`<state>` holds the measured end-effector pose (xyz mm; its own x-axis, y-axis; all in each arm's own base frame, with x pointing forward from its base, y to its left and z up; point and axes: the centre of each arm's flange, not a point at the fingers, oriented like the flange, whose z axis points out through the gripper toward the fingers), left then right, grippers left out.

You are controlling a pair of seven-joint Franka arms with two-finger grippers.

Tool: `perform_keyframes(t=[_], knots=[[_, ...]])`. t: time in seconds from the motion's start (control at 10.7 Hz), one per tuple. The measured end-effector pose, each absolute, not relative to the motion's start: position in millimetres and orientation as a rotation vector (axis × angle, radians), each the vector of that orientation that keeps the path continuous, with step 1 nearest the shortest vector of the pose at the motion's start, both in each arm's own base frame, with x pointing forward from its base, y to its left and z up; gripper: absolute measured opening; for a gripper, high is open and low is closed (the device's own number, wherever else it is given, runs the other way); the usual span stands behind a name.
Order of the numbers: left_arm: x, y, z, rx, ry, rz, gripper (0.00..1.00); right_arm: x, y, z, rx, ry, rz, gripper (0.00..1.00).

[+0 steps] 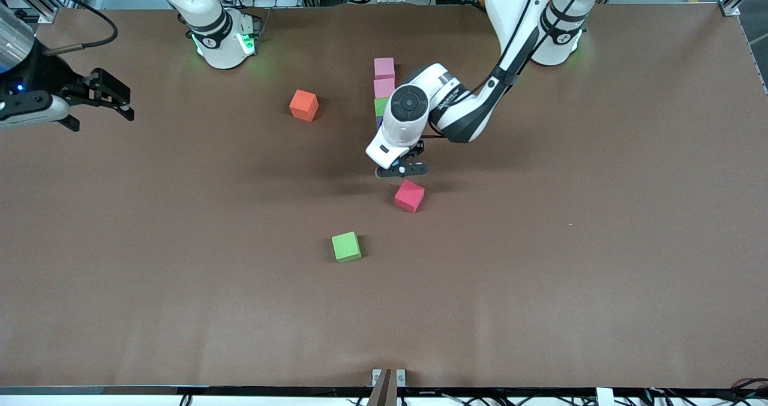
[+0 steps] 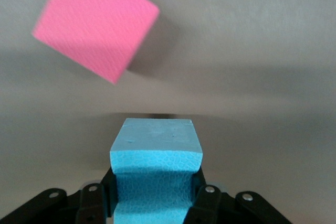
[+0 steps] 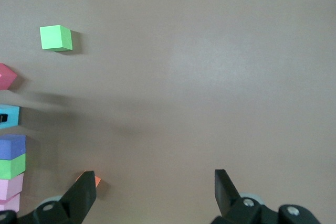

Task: Arrange blocks into number 1
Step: 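Carry the cyan cube with the left gripper to the purple cube, then lower the cyan cube after the purple cube and open the left gripper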

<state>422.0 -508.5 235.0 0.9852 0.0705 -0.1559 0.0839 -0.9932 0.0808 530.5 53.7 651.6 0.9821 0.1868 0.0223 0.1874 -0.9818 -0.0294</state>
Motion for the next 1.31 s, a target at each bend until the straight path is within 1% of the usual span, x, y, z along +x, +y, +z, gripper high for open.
perform_keyframes(t=[0.19,0.28,0.75,1.31], knots=[[403.9,-518.7,229.2,3.054,0.104,-0.254,0.55,533.6,52.6,651.5,-3.095,-0.290,-0.024,1.00],[401.3,-519.1,227.4,3.057,0.099,-0.259,0.55,534.9,52.2,651.0,-3.094,-0.289,-0.022,1.00],[396.8,-512.5,216.0,3.088,0.075,-0.264,0.55,533.3,65.2,653.0,-3.089,-0.326,-0.022,1.00],[394.1,-516.5,217.0,3.076,0.066,-0.256,0.55,535.7,59.8,650.0,-3.102,-0.162,-0.011,1.00]])
